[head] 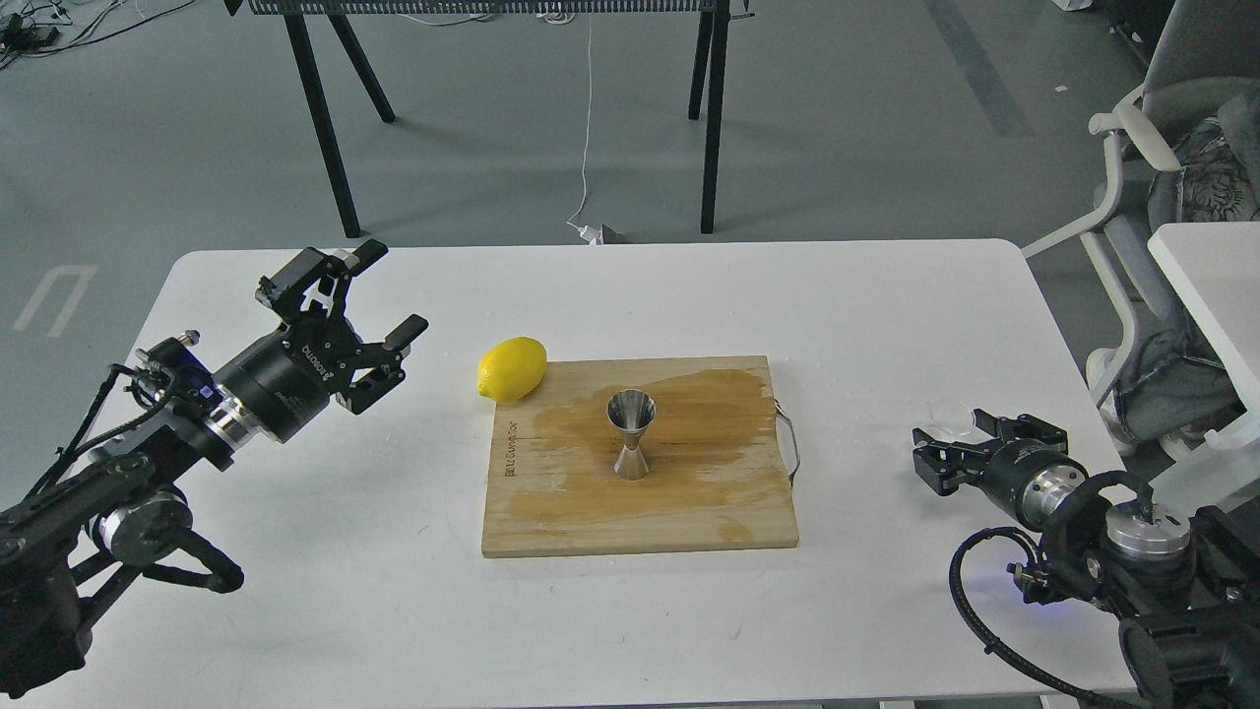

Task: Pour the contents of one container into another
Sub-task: 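Grasp the small clear glass cup with the right gripper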

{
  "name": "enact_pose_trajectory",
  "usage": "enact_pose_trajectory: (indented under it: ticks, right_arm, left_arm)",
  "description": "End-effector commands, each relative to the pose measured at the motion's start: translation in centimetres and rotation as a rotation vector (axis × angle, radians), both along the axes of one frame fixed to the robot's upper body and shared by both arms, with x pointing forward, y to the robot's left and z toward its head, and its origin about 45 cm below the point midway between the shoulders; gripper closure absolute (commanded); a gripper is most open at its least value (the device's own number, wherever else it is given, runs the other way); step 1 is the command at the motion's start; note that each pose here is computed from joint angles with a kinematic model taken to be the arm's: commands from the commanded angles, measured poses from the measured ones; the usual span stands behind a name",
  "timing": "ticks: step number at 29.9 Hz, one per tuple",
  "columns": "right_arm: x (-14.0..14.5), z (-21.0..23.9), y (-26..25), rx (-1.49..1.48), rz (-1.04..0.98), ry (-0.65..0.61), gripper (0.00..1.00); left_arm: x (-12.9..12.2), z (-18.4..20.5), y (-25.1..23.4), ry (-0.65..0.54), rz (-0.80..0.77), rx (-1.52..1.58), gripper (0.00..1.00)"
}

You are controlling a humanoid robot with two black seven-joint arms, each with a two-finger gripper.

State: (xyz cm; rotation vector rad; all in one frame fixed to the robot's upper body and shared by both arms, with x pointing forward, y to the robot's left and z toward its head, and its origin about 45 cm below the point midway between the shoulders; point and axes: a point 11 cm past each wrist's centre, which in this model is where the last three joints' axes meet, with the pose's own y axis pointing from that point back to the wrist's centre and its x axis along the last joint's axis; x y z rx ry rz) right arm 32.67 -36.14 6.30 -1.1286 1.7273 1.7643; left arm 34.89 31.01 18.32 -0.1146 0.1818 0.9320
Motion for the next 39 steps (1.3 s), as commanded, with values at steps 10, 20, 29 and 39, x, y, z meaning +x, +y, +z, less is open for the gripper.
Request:
enact_pose_trajectory:
  ticks: [10, 20, 29, 39]
  right_arm:
    - [-0.1, -0.3, 0.5, 0.007, 0.008, 0.002, 0.38]
    - [-0.1, -0.4, 0.9, 0.001, 0.027, 0.000, 0.46]
    - [-0.2, -0.4, 0.9, -0.003, 0.031, -0.002, 0.52]
    - [0.1, 0.0, 1.2, -0.007, 0.046, -0.016, 0.53]
  left_arm:
    - [-0.1, -0.2, -0.1, 0.005, 0.000, -0.003, 0.03]
    - [-0.1, -0.5, 0.1, 0.013, 0.009, 0.000, 0.03]
    - [-0.1, -0.6, 0.1, 0.013, 0.011, -0.003, 0.03]
    - [-0.1, -0.6, 0.1, 0.013, 0.011, -0.003, 0.03]
